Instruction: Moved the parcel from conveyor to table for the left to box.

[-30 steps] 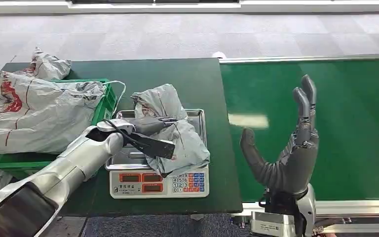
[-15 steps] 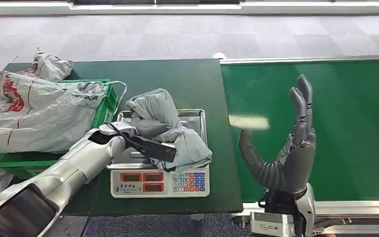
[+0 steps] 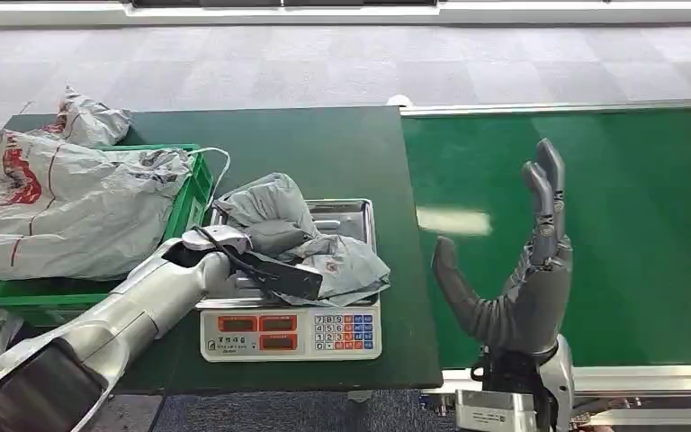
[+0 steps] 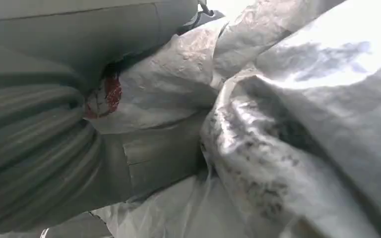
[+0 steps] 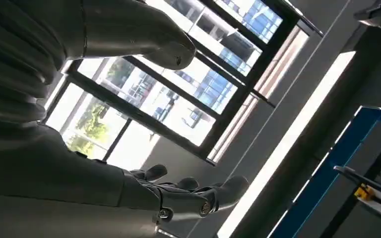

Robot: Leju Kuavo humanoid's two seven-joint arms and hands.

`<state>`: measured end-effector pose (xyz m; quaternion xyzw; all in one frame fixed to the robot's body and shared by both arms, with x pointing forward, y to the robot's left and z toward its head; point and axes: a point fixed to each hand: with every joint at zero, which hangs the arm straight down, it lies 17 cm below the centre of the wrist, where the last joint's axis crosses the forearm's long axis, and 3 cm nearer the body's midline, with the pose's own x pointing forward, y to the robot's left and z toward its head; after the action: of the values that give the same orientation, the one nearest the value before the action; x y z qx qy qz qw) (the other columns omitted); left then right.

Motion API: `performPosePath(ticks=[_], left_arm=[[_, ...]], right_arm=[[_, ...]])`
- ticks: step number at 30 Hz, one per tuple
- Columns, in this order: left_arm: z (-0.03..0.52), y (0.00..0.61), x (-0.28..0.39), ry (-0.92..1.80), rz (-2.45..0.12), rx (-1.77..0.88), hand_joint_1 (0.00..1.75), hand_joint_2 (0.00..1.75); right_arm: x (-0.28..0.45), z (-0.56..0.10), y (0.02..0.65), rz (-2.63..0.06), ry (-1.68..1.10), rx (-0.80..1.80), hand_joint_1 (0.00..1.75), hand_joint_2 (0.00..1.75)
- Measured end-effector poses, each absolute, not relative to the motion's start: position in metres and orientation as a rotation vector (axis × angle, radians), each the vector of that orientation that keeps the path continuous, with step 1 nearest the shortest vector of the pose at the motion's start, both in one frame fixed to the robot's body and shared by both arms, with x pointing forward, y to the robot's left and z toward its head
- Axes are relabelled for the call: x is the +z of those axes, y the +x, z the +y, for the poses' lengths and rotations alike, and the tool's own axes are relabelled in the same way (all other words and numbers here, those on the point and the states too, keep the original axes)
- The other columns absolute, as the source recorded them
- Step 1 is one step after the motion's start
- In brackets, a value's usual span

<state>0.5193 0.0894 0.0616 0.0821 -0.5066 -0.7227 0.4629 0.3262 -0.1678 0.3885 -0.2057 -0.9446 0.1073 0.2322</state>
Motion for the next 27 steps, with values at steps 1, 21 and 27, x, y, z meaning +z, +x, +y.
performPosePath(ticks=[1,21,27], left_arm=[[0.089,0.52,0.062,0.204,-1.251,-1.775,1.75,1.75],[0.111,0.561,0.139,0.462,-1.491,-1.699,1.75,1.75],[0.129,0.581,0.205,0.658,-1.608,-1.678,1.75,1.75]], right_arm=[[0.388,-0.168,0.326,-2.595,-0.561,0.294,0.0,1.75],[0.381,-0.172,0.321,-2.585,-0.566,0.282,0.0,1.75],[0.377,-0.175,0.316,-2.568,-0.598,0.292,0.0,1.75]])
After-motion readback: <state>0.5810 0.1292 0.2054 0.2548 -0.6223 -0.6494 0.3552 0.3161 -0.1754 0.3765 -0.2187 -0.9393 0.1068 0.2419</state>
